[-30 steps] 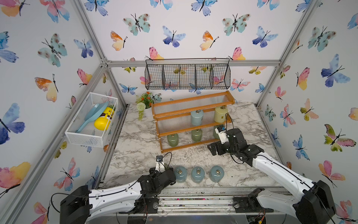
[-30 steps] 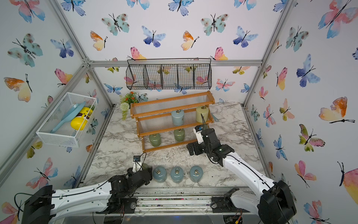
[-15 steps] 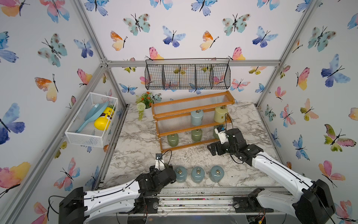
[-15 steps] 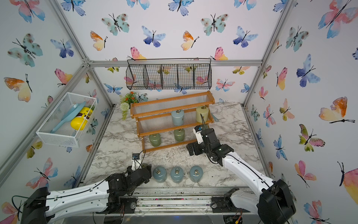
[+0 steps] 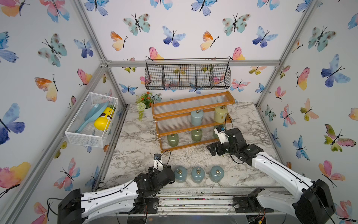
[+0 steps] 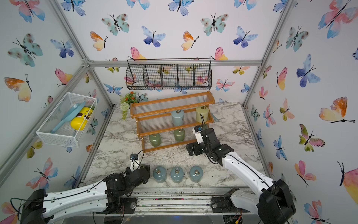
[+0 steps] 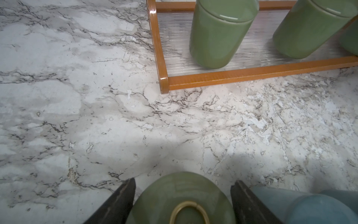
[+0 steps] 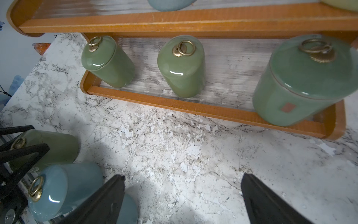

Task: Remove the tea canisters from the shelf
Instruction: Place the tea canister at the center of the board.

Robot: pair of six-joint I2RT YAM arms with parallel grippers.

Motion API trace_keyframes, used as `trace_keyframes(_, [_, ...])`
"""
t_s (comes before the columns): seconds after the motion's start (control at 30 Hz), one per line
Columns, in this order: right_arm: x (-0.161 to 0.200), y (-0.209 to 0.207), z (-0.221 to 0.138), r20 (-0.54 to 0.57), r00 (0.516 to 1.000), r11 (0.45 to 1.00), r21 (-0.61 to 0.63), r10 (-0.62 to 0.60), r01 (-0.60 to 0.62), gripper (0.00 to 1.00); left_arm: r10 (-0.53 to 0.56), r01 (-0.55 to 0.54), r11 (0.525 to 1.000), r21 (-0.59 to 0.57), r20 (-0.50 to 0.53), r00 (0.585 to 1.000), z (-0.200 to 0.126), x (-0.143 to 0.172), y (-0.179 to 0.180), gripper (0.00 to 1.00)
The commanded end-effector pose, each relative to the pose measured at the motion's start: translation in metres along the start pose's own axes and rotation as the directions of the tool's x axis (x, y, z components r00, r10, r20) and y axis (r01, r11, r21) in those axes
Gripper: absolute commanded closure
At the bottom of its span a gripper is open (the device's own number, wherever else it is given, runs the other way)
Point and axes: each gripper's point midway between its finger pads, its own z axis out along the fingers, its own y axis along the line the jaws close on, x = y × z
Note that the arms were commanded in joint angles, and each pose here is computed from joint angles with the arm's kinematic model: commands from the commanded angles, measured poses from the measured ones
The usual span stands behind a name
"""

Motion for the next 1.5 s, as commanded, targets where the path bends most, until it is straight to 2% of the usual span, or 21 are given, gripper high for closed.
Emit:
trace_keyframes(0.0, [0.002, -0.001, 0.004, 0.002, 1.0, 1.0, -0.012, 0.0, 0.0, 0.0, 0.003, -0.001, 0.999, 0.032, -0.044, 0.999, -0.004, 0.001, -0.009, 0.33])
trace_keyframes(0.2, [0.005, -0.001, 0.003, -0.002, 1.0, 1.0, -0.012, 0.001, -0.001, 0.0, 0.017, -0.016, 1.0, 0.015, -0.116, 0.993, 0.0, 0.013, -0.015, 0.32])
trace_keyframes(0.9, [0.007, -0.002, 0.005, -0.015, 1.0, 1.0, -0.006, 0.0, 0.0, 0.0, -0.003, 0.002, 1.0, -0.007, -0.16, 0.987, -0.006, 0.024, 0.001, 0.3])
trace_keyframes(0.97, [0.007, -0.002, 0.006, -0.017, 1.0, 1.0, -0.005, 0.0, 0.0, 0.0, -0.003, 0.0, 1.0, -0.013, -0.16, 0.987, -0.006, 0.024, 0.002, 0.28])
trace_keyframes(1.07, [0.005, -0.002, 0.006, -0.014, 1.0, 1.0, -0.003, -0.001, 0.001, 0.0, -0.009, 0.008, 1.0, -0.012, -0.149, 0.989, -0.007, 0.02, 0.001, 0.18])
trace_keyframes(1.2, [0.004, -0.003, 0.006, -0.017, 1.0, 1.0, 0.0, -0.005, 0.005, 0.0, 0.001, -0.002, 1.0, -0.005, -0.122, 0.993, -0.009, 0.011, -0.003, 0.11])
trace_keyframes(1.47, [-0.009, -0.003, 0.003, -0.003, 1.0, 1.0, 0.013, -0.024, 0.024, 0.0, 0.002, -0.001, 1.0, 0.025, -0.059, 0.998, -0.02, -0.015, -0.014, 0.08])
